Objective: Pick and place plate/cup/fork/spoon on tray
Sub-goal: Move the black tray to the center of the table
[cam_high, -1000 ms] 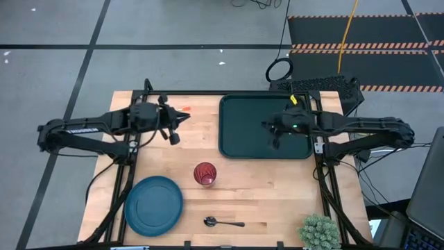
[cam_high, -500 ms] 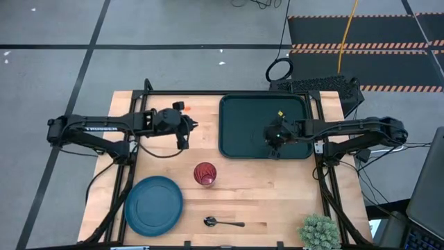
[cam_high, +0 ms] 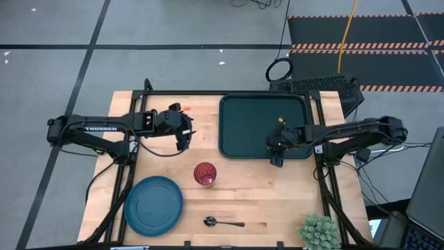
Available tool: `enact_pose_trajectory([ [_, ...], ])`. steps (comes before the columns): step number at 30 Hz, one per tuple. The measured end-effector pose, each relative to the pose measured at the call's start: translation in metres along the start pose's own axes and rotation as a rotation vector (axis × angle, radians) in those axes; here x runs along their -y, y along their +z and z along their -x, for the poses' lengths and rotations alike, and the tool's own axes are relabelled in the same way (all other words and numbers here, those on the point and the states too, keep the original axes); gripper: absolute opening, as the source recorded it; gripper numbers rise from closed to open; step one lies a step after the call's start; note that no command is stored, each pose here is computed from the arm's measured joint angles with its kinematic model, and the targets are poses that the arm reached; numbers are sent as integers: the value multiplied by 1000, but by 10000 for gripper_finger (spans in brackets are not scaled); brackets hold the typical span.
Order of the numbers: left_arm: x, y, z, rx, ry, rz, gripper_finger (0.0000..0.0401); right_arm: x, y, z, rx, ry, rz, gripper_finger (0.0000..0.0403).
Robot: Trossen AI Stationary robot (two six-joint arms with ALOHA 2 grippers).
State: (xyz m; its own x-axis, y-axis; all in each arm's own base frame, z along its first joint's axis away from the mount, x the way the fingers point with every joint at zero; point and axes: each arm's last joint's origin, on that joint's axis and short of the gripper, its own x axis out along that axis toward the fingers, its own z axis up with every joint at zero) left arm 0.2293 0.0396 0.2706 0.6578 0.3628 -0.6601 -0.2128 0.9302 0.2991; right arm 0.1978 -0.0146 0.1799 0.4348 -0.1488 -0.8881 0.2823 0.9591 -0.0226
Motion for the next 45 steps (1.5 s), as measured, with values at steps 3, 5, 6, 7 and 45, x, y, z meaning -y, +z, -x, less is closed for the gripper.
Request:
enact_pose_trajectory([
  [3,2,-6,0,-61,-22,10,262,-5,-10,-5,-38,52,-37,235],
  [5,4,-9,1,-93,-29,18,267,-9,-15,-9,-48,84,-69,244],
  [6,4,-10,1,-98,-31,28,268,-10,-18,-11,-47,91,-79,246],
  [7,5,-10,1,-98,-33,38,268,-11,-21,-13,-45,94,-87,246],
  [45,49,74,57,-55,-394,-39,269,-7,-51,-34,-20,14,-38,240],
])
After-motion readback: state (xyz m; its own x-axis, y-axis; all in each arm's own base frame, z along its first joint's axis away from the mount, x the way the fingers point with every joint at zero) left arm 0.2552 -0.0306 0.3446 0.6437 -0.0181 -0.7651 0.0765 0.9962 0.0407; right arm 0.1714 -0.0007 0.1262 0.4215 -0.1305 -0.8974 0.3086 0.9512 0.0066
